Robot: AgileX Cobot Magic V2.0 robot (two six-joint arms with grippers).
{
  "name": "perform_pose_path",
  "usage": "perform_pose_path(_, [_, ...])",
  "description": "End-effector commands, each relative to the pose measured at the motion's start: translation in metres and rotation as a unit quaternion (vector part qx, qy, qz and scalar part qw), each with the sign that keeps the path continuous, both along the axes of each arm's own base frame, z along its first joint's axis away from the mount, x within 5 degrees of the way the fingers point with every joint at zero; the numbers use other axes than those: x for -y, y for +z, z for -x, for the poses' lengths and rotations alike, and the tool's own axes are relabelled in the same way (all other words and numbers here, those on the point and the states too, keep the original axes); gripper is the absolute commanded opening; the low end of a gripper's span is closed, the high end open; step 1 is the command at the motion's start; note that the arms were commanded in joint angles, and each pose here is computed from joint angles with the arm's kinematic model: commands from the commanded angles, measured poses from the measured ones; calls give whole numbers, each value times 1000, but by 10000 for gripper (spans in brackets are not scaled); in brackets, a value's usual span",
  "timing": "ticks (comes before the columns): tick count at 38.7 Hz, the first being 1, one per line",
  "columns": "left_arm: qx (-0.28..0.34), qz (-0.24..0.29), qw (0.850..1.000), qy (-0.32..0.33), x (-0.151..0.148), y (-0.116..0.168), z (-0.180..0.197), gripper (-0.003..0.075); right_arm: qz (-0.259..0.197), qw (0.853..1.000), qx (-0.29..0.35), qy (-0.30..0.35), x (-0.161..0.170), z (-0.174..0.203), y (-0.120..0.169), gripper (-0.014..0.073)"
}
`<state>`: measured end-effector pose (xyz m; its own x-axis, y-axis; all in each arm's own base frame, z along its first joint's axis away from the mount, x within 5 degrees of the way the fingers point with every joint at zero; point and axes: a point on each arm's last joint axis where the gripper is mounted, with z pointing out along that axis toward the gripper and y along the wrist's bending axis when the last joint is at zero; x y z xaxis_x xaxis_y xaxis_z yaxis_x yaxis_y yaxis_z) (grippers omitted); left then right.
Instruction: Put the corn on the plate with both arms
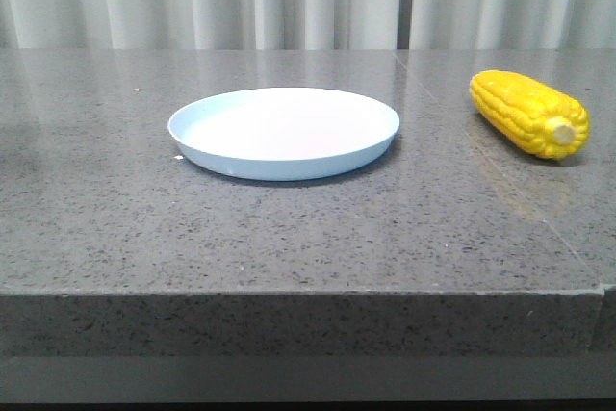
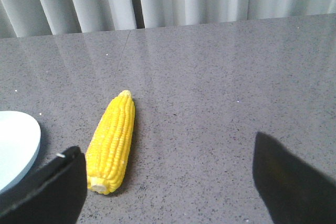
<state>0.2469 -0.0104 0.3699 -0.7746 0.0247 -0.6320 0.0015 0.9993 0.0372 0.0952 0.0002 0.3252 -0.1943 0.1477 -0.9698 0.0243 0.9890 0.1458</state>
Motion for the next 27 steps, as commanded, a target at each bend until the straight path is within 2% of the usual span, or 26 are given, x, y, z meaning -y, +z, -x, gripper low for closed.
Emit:
perform_pose_path(1, [116,11,993,-3,-2,17,32,-20,4,999,50,-7,1,-1,18,662])
perform_pose_path(6, [189,14,982,-10,-3,8,65,-20,4,999,50,-7,1,-1,18,662])
perform_pose_path(14, [278,18,960,-19,-6,-22,120,-20,4,999,50,-7,1,-1,18,662])
perform_pose_path(27, [391,22,920,-23,-10,-59,190,-20,4,999,50,-7,1,-1,18,662])
